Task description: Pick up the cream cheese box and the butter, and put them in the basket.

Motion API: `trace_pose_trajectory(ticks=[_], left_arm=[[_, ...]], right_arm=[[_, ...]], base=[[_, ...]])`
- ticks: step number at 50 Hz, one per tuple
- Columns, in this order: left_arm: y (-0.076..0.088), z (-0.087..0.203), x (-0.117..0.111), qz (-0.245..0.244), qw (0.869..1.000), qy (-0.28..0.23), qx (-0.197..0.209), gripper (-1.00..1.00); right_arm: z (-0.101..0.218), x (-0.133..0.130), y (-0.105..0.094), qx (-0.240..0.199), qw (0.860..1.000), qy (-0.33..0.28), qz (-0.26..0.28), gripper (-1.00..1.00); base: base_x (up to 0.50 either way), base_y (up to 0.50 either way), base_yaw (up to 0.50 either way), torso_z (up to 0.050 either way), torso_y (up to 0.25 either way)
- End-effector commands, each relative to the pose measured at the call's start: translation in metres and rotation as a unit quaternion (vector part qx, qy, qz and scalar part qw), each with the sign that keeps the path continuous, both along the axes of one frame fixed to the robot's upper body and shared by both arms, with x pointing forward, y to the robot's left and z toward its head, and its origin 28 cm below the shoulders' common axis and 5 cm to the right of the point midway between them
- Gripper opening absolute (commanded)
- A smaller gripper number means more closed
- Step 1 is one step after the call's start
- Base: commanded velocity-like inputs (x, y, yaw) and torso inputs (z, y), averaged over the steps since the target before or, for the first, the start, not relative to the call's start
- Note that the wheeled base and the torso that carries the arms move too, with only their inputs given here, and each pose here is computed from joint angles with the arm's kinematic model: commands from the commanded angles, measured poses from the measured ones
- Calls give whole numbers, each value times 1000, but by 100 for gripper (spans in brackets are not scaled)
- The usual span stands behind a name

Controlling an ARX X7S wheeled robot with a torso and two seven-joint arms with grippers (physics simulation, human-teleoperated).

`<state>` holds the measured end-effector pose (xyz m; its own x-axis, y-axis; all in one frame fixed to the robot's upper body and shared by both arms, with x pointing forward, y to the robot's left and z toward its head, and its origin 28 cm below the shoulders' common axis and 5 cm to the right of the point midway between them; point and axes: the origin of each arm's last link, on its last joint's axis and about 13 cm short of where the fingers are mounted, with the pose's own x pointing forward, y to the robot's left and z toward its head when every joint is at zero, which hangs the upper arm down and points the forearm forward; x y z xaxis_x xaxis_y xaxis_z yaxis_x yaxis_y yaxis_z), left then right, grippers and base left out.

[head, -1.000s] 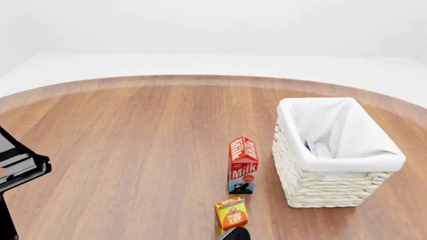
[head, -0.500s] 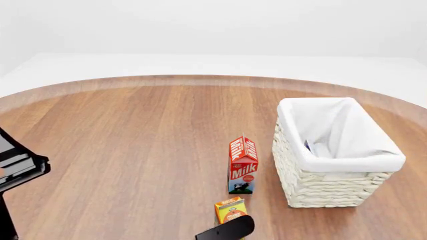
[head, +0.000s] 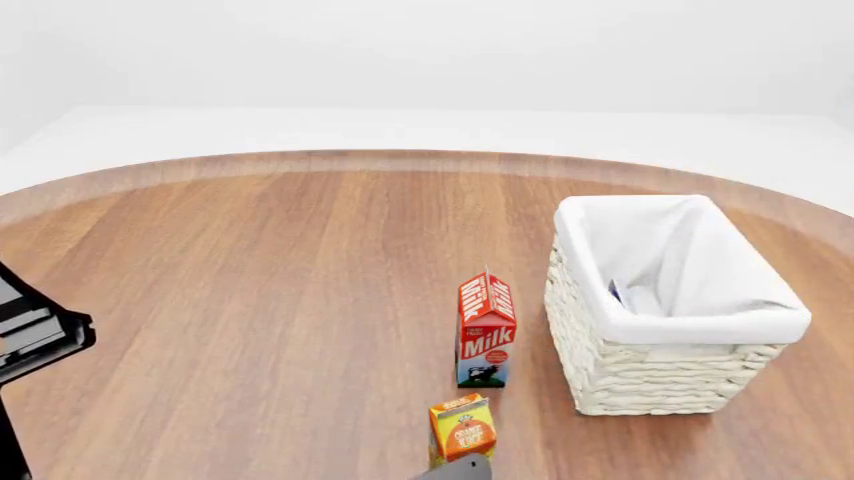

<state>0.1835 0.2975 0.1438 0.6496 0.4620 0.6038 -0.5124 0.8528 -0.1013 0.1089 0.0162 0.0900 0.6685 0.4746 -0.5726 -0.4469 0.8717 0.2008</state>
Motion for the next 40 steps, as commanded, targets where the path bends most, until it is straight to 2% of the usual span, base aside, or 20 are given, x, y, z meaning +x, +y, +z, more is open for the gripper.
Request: trace_pose_trajectory(ticks=[1, 13, 14, 26, 40], left_arm=[[3, 0, -2, 4, 1000, -3, 0, 100], [3, 0, -2, 4, 1000, -3, 0, 100], [4, 0, -1, 4, 1000, -2, -1, 100], [5, -1, -1, 5, 1000, -2, -5, 100], [6, 0, -2, 5, 1000, -3, -6, 100]], right_arm=[[-3, 2, 2, 2, 1000, -12, 1, 100], [-5, 1, 4, -4, 999, -27, 17, 100], [-11, 0, 7, -10, 999, -22, 34, 100], [-17, -4, 12, -34, 997, -29, 57, 100], [-19, -4, 16, -37, 996, -46, 74, 100]], base=[[0, 0, 0, 0, 0], [0, 0, 0, 0, 0], [0, 0, 0, 0, 0], [0, 0, 0, 0, 0], [0, 0, 0, 0, 0]])
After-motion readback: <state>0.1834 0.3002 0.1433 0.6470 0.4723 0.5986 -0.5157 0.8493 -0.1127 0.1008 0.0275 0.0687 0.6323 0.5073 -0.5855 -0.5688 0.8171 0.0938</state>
